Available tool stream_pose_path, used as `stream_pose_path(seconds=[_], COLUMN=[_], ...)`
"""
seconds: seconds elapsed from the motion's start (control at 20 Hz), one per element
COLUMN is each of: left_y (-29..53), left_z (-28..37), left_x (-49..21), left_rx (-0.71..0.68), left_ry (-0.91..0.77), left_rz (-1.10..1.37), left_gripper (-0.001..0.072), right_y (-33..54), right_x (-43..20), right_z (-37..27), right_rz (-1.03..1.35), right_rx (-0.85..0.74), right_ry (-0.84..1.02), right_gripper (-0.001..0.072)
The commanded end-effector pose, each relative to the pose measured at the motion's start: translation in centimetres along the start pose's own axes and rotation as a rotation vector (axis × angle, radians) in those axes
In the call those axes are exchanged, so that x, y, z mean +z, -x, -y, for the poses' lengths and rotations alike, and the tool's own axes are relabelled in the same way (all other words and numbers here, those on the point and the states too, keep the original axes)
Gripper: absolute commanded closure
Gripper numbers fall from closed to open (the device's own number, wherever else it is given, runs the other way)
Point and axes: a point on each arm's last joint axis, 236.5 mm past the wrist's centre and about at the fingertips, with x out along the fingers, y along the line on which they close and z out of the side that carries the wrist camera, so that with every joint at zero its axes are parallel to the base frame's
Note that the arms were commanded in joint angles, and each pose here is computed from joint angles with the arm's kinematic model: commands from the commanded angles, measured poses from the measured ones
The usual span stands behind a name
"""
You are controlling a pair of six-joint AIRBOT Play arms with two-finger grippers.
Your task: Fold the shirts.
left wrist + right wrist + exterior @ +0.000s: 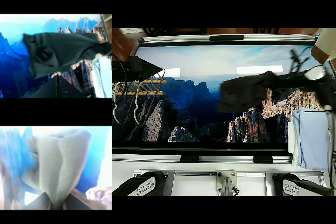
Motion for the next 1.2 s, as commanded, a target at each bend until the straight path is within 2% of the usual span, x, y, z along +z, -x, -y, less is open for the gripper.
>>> stream_pose_path(seconds=[0.0, 0.35, 0.6, 0.7, 0.85, 0.95, 1.15], left_y=[0.0, 0.1, 0.3, 0.3, 0.3, 0.4, 0.8], left_z=[0.1, 0.3, 0.4, 0.5, 0.6, 0.8, 1.1], left_x=[0.1, 0.1, 0.0, 0.0, 0.0, 0.0, 0.0], left_rx=[-0.004, -0.005, -0.006, -0.008, -0.012, -0.013, -0.014], left_ry=[-0.030, -0.050, -0.064, -0.076, -0.121, -0.132, -0.151], left_rz=[0.003, 0.004, 0.005, 0.005, 0.008, 0.011, 0.016], left_gripper=[0.0668, 0.0668, 0.0668, 0.0668, 0.0668, 0.0668, 0.0668], right_y=[11.1, 24.1, 26.9, 27.4, 30.8, 32.3, 31.6], right_x=[2.9, -0.1, -1.6, -3.8, -10.3, -14.2, -17.2], right_z=[4.1, 15.2, 18.1, 17.7, 19.4, 19.5, 19.7], right_rz=[0.143, 0.241, 0.270, 0.203, 0.029, -0.122, -0.207], right_rx=[-0.153, -0.524, -0.588, -0.620, -0.844, -0.928, -0.942], right_ry=[-0.061, -0.269, -0.414, -0.426, -0.557, -0.612, -0.661], right_gripper=[0.0646, 0.0646, 0.0646, 0.0646, 0.0646, 0.0646, 0.0646])
